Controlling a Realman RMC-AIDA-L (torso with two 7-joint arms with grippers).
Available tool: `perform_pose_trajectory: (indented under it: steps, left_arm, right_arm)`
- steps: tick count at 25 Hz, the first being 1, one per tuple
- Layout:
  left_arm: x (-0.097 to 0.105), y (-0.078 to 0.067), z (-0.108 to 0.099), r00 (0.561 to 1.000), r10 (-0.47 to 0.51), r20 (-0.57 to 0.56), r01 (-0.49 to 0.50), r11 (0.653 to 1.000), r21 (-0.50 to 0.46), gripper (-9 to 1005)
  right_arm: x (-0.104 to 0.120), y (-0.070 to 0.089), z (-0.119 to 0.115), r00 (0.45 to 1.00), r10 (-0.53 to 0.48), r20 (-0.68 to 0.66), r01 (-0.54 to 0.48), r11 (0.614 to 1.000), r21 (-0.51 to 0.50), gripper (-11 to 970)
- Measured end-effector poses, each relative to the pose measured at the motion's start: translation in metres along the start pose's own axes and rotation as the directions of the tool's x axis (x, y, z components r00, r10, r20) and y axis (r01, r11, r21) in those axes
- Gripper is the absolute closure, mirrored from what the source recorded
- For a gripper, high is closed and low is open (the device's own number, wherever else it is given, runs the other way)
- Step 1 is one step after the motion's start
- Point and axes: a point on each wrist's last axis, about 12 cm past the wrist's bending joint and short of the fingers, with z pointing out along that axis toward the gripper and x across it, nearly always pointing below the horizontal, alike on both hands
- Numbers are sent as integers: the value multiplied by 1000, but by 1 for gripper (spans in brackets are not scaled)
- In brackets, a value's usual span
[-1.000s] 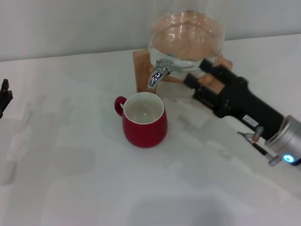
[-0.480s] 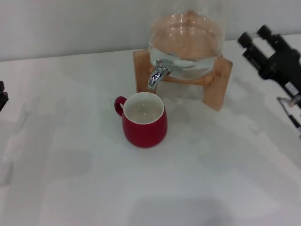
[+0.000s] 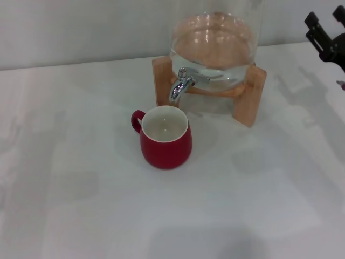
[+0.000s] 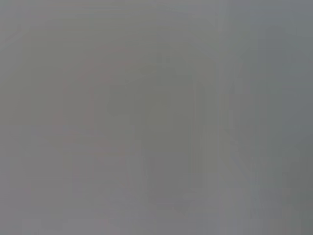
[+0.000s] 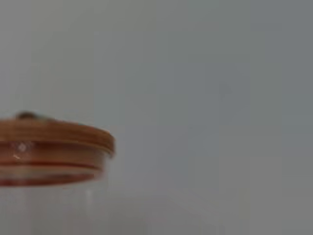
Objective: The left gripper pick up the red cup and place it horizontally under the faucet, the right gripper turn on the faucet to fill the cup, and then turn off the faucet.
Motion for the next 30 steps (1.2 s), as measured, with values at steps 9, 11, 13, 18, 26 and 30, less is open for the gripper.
perform_pose_trajectory:
  steps: [9,11,13,18,26,30]
  left_arm:
    - [-3,9,2,998,-58,18,60,994,-87,113]
    - [-3,11,2,998,-66,20,68,993,-100,113]
    - [-3,13,1,997,-71,21,73,991,-112,113]
    - [-1,13,0,997,-74,16,75,990,-116,113]
    - [2,14,-7,997,-76,17,78,989,-129,112]
    - [4,15,-11,997,-80,14,82,987,-139,112]
  right_arm:
    - [-3,-22,2,988,-154,-5,152,969,196,237]
    - [-5,-28,-2,988,-157,-3,153,961,229,237]
    - [-6,-33,-7,988,-157,-4,153,955,254,237]
    - [-5,-38,-14,989,-151,-9,147,945,293,237]
    - [0,-37,-25,991,-129,-22,129,941,313,237]
    - [2,-36,-29,992,-120,-28,123,940,319,237]
